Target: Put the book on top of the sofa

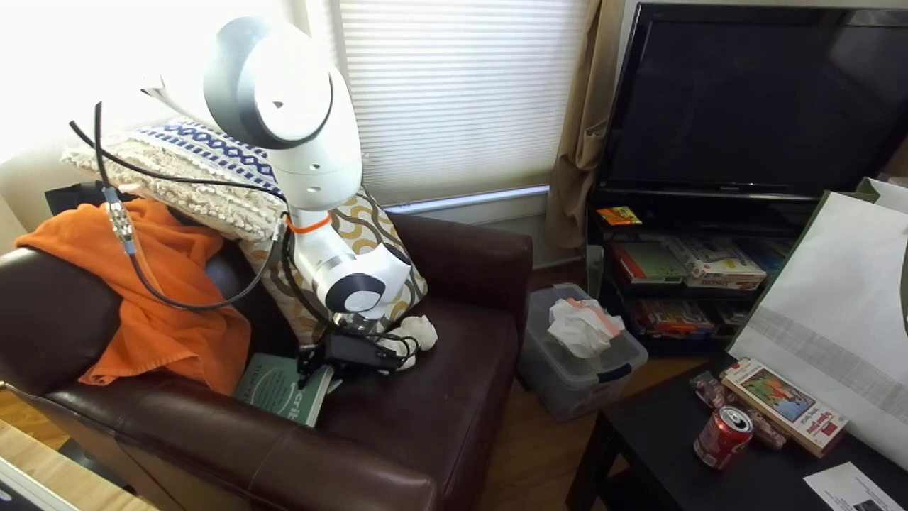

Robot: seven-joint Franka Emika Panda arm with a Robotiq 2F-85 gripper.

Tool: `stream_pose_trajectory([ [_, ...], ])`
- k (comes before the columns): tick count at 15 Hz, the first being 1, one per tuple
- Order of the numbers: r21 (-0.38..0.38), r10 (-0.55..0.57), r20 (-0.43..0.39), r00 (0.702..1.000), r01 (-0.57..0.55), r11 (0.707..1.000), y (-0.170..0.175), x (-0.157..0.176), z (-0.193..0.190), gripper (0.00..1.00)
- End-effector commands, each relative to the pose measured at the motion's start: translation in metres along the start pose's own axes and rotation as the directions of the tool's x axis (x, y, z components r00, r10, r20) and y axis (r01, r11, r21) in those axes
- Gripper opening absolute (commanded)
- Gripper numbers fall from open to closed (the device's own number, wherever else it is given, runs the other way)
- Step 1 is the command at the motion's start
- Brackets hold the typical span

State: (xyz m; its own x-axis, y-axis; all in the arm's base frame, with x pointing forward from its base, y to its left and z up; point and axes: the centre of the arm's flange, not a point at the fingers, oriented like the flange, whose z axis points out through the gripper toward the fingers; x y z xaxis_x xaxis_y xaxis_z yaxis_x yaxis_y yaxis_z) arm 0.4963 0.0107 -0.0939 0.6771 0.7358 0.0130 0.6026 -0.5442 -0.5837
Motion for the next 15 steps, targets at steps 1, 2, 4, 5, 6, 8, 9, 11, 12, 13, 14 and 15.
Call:
stream_pose_trajectory([
  [1, -0.077, -0.094, -0.078, 0.993, 0.088, 0.993, -0.053, -0.049, -0.045, 0.12],
  [2, -0.085, -0.111, -0.112, 0.988, 0.101, 0.991, -0.059, -0.054, -0.056, 0.11],
  [4, -0.1, -0.152, -0.168, 0.974, 0.137, 0.986, -0.074, -0.068, -0.079, 0.09],
  [5, -0.103, -0.17, -0.191, 0.967, 0.153, 0.983, -0.083, -0.075, -0.091, 0.08],
  [6, -0.092, -0.181, -0.205, 0.962, 0.165, 0.982, -0.09, -0.084, -0.104, 0.07],
  [8, -0.054, -0.204, -0.227, 0.952, 0.197, 0.979, -0.103, -0.101, -0.129, 0.06],
  [9, -0.025, -0.208, -0.232, 0.95, 0.208, 0.978, -0.103, -0.105, -0.135, 0.07],
  [11, 0.013, -0.194, -0.226, 0.955, 0.202, 0.979, -0.095, -0.104, -0.139, 0.06],
  [12, 0.022, -0.199, -0.235, 0.952, 0.209, 0.978, -0.097, -0.105, -0.144, 0.07],
  [13, 0.028, -0.198, -0.248, 0.948, 0.212, 0.977, -0.098, -0.108, -0.148, 0.07],
  [14, 0.03, -0.202, -0.268, 0.942, 0.218, 0.976, -0.101, -0.112, -0.153, 0.07],
  [15, 0.026, -0.206, -0.301, 0.931, 0.224, 0.974, -0.103, -0.118, -0.158, 0.07],
])
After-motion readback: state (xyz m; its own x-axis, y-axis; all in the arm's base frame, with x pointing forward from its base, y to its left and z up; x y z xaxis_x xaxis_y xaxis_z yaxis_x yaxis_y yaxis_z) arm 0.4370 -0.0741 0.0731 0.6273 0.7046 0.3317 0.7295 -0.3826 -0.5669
